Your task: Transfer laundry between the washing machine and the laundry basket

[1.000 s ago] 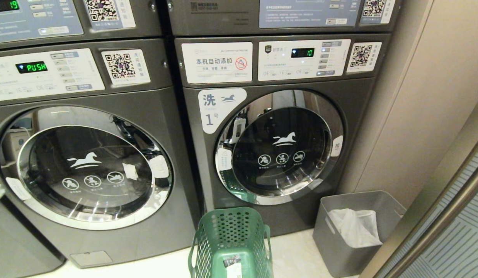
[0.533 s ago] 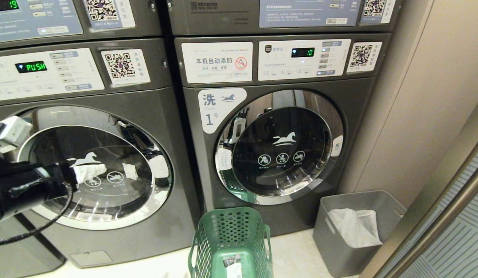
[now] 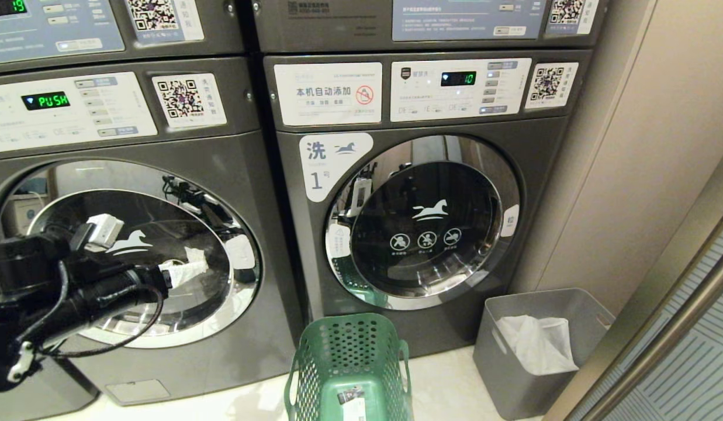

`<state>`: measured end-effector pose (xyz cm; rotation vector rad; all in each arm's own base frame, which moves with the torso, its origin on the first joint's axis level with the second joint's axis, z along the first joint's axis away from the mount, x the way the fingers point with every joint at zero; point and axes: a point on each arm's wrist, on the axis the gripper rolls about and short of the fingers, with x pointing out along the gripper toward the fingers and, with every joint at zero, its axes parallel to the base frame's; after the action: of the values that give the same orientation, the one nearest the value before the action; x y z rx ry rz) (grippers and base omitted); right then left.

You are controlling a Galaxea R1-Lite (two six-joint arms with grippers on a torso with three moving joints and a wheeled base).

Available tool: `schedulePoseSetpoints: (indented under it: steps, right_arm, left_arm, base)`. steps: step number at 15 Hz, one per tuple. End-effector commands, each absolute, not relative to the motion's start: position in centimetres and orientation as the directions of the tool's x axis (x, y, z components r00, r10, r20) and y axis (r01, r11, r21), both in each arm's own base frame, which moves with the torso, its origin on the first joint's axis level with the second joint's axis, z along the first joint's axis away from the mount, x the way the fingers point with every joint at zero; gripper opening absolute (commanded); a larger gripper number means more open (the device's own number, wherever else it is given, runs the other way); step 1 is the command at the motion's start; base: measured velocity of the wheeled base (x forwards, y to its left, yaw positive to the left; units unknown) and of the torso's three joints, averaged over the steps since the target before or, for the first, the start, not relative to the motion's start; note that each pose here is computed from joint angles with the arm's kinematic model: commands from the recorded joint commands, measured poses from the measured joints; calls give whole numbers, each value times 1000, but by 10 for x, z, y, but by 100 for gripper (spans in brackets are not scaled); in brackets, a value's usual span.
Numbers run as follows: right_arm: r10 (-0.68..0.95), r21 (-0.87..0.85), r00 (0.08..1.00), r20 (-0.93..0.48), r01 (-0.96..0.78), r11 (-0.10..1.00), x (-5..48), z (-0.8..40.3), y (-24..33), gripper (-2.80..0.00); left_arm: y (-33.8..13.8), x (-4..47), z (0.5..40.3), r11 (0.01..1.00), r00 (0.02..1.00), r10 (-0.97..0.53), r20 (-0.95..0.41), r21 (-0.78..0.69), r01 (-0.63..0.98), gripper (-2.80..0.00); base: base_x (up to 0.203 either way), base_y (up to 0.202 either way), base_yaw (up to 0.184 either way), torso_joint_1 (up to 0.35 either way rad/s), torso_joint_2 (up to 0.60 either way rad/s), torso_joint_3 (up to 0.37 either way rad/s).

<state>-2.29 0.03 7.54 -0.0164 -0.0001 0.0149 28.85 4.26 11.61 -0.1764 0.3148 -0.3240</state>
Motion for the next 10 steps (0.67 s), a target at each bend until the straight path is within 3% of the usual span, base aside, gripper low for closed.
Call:
schedulePoseSetpoints:
  steps: [1, 6, 10]
  right_arm:
    - [15, -17, 1000, -2, -15, 1000, -23, 75, 0, -280]
    - [15, -17, 1000, -2, -15, 1000, -23, 75, 0, -280]
    - [15, -17, 1000, -1, -15, 1000, -23, 75, 0, -280]
  left_arm:
    - [57, 313, 73, 935, 908, -338, -248, -196, 295, 0]
    - [57, 350, 48, 930, 907, -368, -203, -68, 361, 0]
    - [57, 380, 37, 946, 930, -322, -177, -18, 324, 0]
  base:
    - [0, 0, 0, 0, 0, 0]
    - [0, 0, 0, 0, 0, 0]
    - [0, 0, 0, 0, 0, 0]
